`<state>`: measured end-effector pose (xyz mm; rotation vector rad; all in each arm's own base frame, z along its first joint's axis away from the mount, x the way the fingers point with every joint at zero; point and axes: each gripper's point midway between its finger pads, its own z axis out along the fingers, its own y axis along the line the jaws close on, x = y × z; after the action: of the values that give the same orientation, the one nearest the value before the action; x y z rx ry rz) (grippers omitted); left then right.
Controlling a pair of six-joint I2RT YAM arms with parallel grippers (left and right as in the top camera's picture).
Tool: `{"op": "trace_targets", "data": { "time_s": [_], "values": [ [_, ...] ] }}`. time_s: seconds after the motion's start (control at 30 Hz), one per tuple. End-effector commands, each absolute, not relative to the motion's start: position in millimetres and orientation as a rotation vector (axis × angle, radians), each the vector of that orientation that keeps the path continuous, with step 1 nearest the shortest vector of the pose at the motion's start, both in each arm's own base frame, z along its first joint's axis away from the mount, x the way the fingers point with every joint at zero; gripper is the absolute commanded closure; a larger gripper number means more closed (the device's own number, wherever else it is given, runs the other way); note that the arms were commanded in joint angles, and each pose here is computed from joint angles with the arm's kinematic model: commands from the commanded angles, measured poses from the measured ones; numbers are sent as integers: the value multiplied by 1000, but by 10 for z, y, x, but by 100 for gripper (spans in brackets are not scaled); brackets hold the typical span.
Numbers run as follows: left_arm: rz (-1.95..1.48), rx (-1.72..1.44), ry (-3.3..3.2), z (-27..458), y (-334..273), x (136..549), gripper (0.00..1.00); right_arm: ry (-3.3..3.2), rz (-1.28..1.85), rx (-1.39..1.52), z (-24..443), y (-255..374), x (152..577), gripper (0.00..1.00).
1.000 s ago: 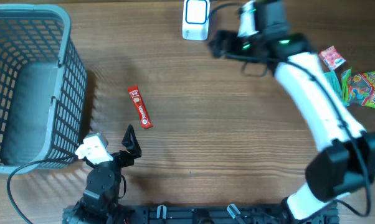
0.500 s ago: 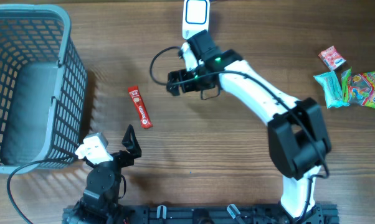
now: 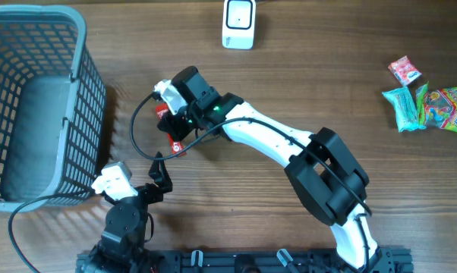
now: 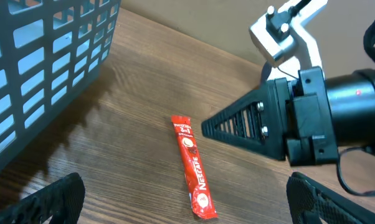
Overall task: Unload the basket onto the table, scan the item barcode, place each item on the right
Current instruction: 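Move the right gripper to the Nescafe sachet and grasp it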
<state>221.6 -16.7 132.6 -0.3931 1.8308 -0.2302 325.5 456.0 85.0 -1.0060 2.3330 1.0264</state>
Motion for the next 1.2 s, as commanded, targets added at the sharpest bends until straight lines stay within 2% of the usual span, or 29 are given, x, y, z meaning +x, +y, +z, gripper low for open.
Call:
{"op": "trace_targets", "data": {
  "time_s": [0.0,0.17,0.3,0.73,0.83,0.97,1.07,1.17],
  "values": [
    [-234,-400,1824,1323,-165,2217,0,2326,1120,-1016,795,4666,3180,96],
    [-234,-400,1824,1323,-165,2217,0,2379,1258,-980,509,4774,3101,96],
    [-234,-400,1824,1323,-165,2217,0,2444,1238,-965,236,4740,3084,96],
    [-234,-400,1824,1324,-165,2217,0,2616,727,-690,-286,4297,3524,96],
    [-234,-400,1824,1323,-165,2217,0,2680,478,-516,-422,3916,3731,96],
    [-234,-400,1824,1323,-165,2217,0,2803,339,-378,-508,3290,3922,96],
    [-234,-400,1824,1323,-165,2217,0,2899,252,-234,-476,2688,4066,96],
    [-234,-400,1824,1323,-165,2217,0,2959,183,-226,-338,2261,4076,96]
  ]
}}
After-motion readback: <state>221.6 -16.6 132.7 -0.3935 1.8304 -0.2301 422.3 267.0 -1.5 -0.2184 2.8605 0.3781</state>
